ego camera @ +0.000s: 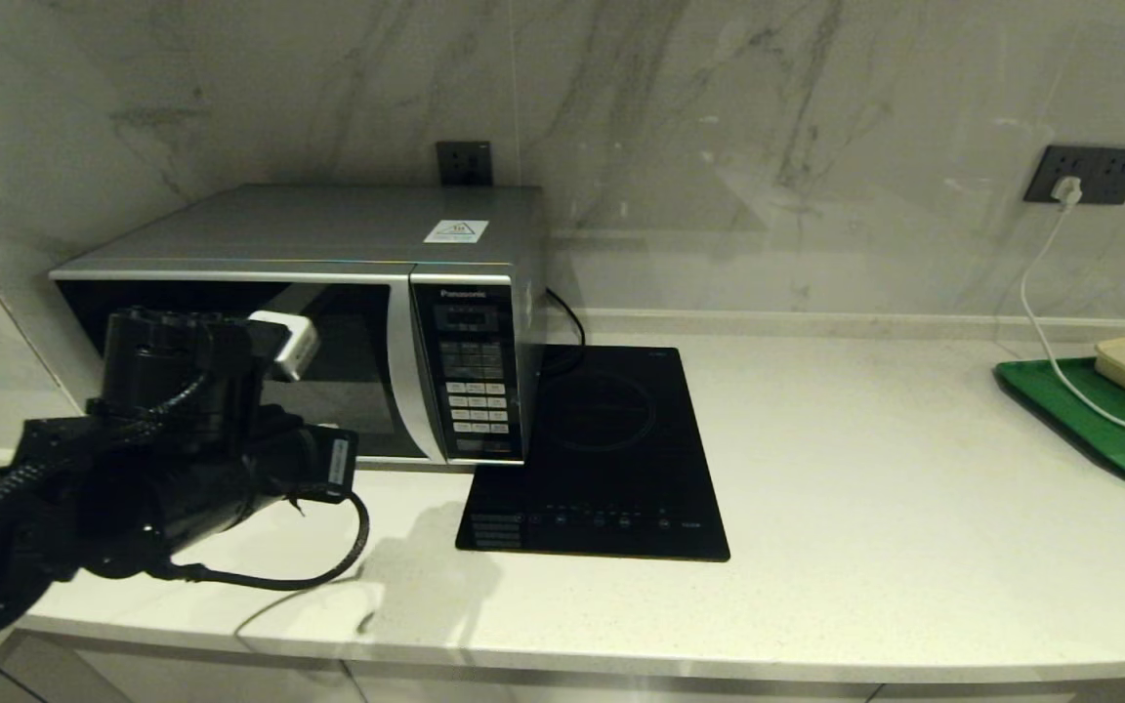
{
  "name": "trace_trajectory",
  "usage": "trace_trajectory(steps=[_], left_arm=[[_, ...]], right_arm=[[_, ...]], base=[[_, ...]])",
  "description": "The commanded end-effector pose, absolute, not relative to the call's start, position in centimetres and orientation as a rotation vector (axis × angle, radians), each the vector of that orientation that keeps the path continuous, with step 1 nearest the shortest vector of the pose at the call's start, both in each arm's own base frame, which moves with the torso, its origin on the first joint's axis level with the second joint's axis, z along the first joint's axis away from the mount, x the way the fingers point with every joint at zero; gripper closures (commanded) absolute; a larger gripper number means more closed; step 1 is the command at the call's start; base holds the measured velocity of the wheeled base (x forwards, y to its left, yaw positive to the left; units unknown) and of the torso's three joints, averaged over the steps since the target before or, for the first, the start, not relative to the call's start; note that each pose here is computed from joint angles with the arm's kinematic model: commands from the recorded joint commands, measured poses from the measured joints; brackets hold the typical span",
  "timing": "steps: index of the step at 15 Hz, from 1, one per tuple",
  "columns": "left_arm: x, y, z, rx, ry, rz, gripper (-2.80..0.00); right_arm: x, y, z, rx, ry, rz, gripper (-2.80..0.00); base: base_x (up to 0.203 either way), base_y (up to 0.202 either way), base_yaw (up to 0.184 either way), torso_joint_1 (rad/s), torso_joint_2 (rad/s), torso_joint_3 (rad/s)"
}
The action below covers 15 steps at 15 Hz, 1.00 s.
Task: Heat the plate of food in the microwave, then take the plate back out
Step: Close the microwave oven, then open the microwave oven
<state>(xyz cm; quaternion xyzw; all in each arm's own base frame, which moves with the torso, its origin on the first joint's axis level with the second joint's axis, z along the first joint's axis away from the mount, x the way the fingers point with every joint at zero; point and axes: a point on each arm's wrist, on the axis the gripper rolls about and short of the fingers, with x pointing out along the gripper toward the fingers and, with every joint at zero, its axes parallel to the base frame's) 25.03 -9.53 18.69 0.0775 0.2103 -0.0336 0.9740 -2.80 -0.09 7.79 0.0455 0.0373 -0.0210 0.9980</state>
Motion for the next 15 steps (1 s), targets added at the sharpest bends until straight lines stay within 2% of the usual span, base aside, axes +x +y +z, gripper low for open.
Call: trace_trajectory(steps=[1, 4, 8, 15], left_arm=[[26.7, -12.4, 15.3, 0.240, 0.437, -0.146, 0.00], [27.9, -15.4, 12.5, 0.276, 0.494, -0.218, 0.00], [29.4, -17.3, 10.6, 0.144, 0.551, -0.197, 0.00], [32.4, -18.7, 10.2, 0.016, 0.594, -0.138, 0.00]], right_arm=[[-2.8, -0.1, 7.8, 0.092, 0.076, -0.042, 0.00], [-2.8, -0.1, 7.8, 0.092, 0.076, -0.042, 0.00], [-2.8, -0.1, 7.8, 0.092, 0.076, -0.042, 0.00], [-2.8, -0.1, 7.8, 0.092, 0.076, -0.042, 0.00]], base=[[0.000, 0.000, 0.000, 0.000, 0.00, 0.000], [0.000, 0.000, 0.000, 0.000, 0.00, 0.000], [0.000, 0.000, 0.000, 0.000, 0.00, 0.000], [0.000, 0.000, 0.000, 0.000, 0.00, 0.000]])
